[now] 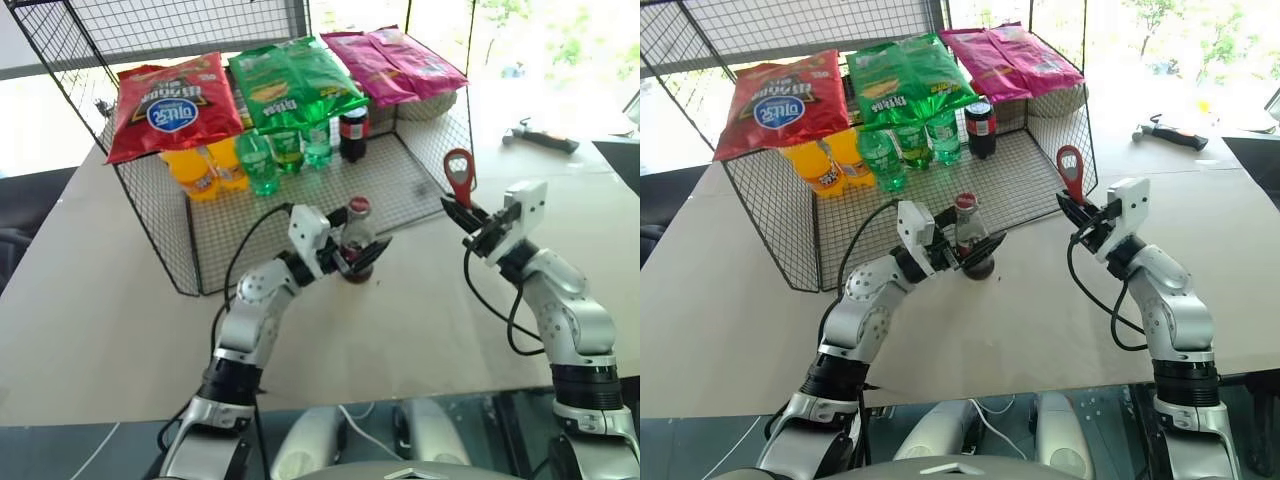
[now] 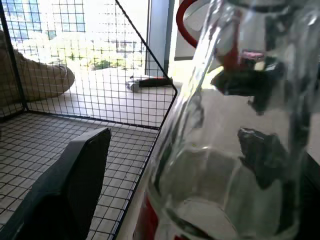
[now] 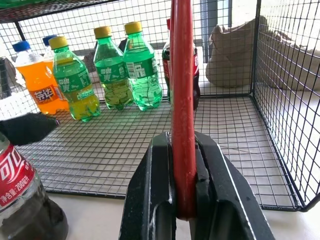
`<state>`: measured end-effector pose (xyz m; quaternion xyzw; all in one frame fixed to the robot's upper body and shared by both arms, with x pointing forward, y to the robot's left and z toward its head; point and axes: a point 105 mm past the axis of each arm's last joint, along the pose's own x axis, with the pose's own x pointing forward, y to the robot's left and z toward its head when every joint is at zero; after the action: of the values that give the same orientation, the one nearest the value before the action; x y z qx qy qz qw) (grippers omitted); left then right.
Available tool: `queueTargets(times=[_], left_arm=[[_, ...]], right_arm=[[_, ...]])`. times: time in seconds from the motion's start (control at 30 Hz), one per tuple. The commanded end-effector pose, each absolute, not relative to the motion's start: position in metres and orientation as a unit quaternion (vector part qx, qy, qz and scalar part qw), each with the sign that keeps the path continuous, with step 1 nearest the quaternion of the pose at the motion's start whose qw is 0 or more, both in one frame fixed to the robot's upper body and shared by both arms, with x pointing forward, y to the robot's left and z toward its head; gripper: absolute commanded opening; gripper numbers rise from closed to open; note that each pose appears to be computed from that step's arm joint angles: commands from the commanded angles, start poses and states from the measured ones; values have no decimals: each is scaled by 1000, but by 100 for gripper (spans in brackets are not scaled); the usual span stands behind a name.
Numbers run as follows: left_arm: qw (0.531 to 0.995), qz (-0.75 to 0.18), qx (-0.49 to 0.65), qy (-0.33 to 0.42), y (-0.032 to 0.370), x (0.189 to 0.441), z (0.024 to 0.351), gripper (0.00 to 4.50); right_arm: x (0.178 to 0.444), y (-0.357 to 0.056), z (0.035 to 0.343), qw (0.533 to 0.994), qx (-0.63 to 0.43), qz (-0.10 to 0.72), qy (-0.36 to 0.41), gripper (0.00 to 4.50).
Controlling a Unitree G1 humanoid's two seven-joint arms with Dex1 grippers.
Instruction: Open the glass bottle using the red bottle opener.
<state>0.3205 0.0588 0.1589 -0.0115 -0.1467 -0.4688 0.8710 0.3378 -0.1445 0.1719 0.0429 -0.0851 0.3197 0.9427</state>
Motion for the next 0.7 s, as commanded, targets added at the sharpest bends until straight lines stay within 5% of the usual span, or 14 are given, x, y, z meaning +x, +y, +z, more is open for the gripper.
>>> queueTargets(times=[0.03, 0.47, 0.57, 0.7], left_arm=[[856, -472, -10, -209, 59, 311, 190, 436], [853, -483, -2, -196, 59, 306, 181, 436], [856, -480, -5, -194, 62, 308, 178, 366], [857, -481, 5, -186, 63, 309, 174, 202]], right_arm=[[334, -143, 187, 937, 39, 325, -120, 0], [335, -141, 186, 934, 29, 333, -124, 0], [335, -140, 186, 934, 25, 334, -125, 0], [330, -127, 187, 925, -11, 356, -130, 0]])
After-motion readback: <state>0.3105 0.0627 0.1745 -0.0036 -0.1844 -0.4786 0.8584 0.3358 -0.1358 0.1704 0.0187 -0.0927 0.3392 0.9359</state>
